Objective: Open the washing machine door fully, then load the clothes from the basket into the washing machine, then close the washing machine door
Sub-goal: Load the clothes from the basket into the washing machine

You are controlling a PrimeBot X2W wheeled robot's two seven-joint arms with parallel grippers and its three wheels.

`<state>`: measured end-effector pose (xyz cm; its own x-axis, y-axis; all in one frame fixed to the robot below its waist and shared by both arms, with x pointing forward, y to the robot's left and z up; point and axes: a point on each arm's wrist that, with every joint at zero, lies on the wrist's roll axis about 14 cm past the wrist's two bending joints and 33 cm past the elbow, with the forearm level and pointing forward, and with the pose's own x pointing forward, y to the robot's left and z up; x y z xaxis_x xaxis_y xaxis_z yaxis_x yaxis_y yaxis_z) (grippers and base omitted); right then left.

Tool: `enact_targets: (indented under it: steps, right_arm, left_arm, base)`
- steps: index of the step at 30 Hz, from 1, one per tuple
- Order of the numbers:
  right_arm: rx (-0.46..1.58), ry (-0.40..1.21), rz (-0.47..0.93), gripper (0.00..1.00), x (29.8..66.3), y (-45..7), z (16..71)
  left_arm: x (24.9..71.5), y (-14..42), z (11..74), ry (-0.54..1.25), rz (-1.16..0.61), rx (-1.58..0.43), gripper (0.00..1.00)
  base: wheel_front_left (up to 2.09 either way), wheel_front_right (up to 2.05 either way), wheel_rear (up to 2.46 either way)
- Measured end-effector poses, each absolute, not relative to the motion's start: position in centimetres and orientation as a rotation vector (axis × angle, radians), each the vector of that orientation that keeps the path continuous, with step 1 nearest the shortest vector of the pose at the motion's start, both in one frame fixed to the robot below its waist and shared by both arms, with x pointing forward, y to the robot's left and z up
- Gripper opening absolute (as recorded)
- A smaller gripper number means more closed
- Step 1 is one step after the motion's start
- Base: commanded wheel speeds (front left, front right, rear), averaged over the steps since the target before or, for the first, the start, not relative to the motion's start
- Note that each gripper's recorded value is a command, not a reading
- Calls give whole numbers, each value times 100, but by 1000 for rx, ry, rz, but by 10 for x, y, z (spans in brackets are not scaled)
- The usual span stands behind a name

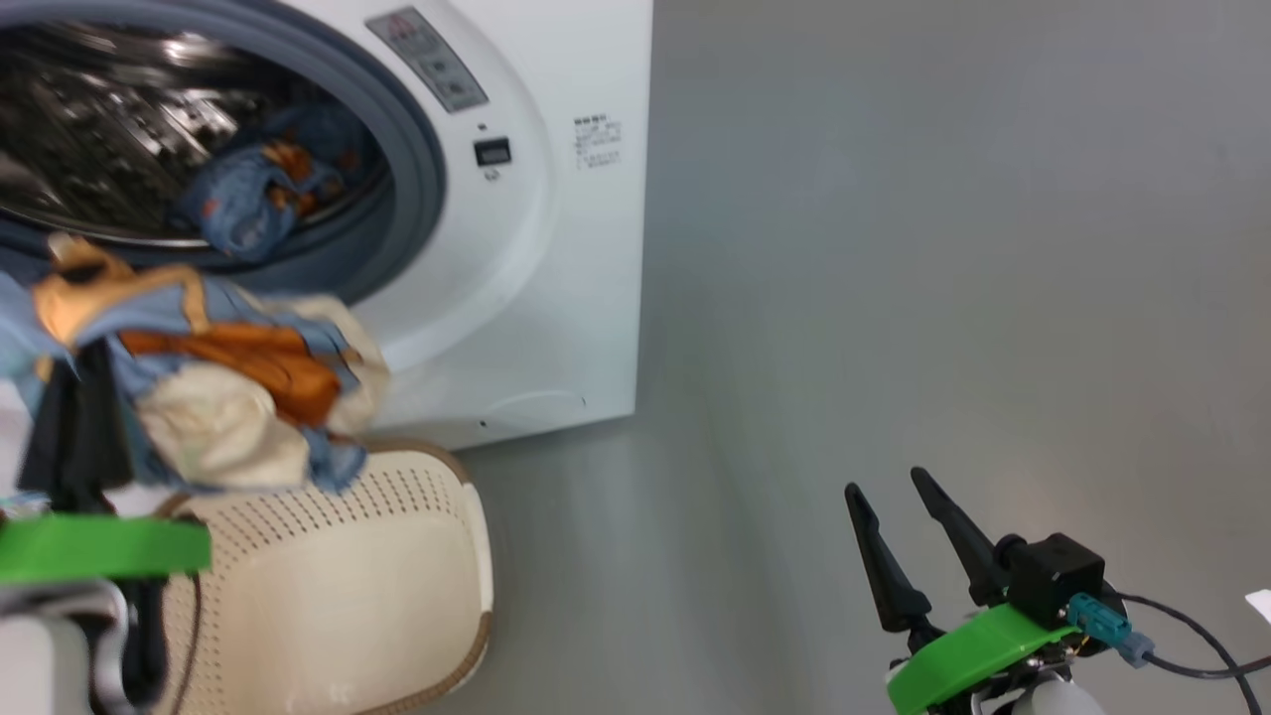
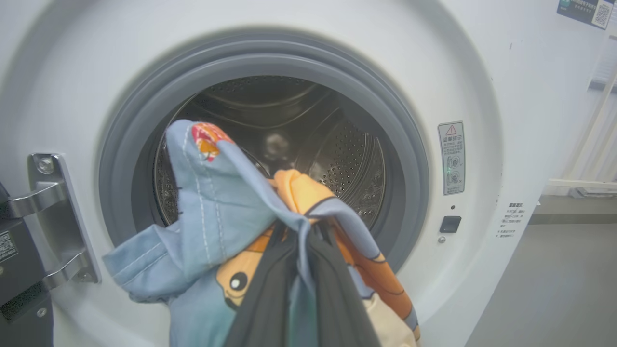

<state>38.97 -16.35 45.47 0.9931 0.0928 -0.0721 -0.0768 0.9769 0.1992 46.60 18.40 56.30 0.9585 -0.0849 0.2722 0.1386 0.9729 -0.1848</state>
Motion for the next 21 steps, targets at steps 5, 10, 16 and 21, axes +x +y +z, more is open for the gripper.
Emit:
enact_targets:
  steps: [5, 10, 16, 21]
  right_arm:
    - [202, 113, 81, 100, 398, -164, 442]
    - [204, 130, 84, 100, 411, -164, 433]
    - [211, 163, 73, 100, 422, -167, 417]
    - [227, 211, 64, 100, 425, -168, 398]
  left_arm:
    - [503, 181, 567, -282, -145, -172, 0]
    - [540, 175, 563, -280, -180, -148, 0]
    - [582, 164, 546, -251, -220, -132, 0]
    - [615, 157, 519, -187, -239, -127, 0]
  base:
    - [0, 0, 0]
    - [0, 0, 0]
    - [0, 0, 0]
    - [0, 0, 0]
